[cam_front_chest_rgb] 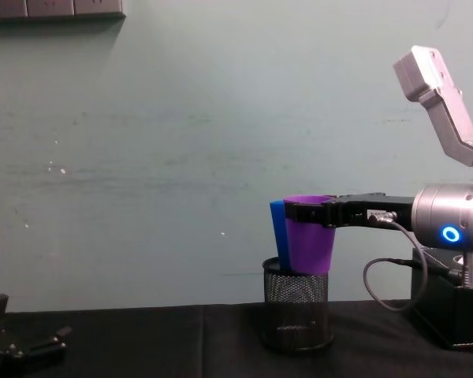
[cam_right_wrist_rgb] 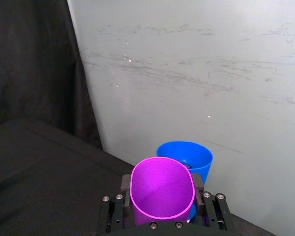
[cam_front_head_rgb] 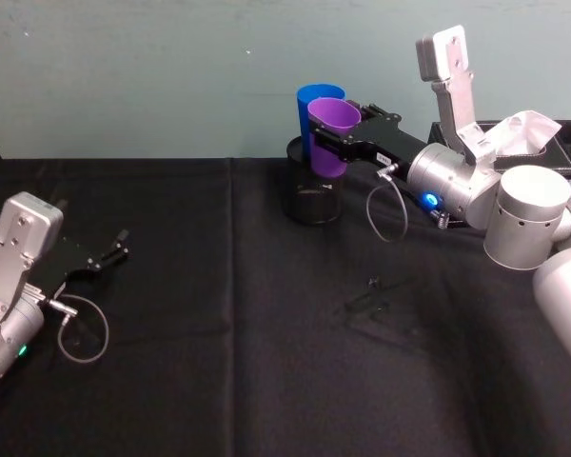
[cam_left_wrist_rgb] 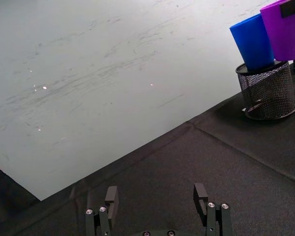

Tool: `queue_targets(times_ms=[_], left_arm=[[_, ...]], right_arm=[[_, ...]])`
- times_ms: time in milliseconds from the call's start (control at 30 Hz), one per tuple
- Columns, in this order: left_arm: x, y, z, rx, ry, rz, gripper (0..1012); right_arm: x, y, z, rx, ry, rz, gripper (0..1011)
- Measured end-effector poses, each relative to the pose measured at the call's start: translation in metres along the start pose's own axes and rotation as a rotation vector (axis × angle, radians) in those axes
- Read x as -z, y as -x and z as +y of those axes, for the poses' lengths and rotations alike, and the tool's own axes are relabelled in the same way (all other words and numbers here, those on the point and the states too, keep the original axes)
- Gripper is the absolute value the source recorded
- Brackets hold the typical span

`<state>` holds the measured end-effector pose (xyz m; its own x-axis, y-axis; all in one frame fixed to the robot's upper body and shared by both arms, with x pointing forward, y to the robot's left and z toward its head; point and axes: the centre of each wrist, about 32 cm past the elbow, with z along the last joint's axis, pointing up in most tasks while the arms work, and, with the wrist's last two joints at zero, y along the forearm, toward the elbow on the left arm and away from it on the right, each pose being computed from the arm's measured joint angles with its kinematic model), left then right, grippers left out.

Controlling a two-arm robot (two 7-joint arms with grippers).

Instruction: Pick up one cup with a gripper and tap it against the other cup.

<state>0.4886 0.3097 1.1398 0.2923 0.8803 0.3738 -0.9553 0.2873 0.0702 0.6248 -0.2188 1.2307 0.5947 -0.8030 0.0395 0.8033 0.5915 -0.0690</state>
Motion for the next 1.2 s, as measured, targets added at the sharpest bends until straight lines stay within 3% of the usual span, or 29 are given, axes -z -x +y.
queue_targets(times_ms=[800,1033,1200], left_arm=[[0.0000,0.0000,0.0000,0.000,0.000,0.000,1000],[0.0000,0.0000,0.0000,0.000,0.000,0.000,1000],[0.0000,0.0000,0.0000,0.000,0.000,0.000,1000]], right_arm=[[0.001,0.001,-0.002,-0.007,-0.014,-0.005,720],[0.004,0.005,-0.018,-0.028,-0.023,-0.003,720],[0.006,0.016,-0.039,-0.056,-0.028,0.012,720]])
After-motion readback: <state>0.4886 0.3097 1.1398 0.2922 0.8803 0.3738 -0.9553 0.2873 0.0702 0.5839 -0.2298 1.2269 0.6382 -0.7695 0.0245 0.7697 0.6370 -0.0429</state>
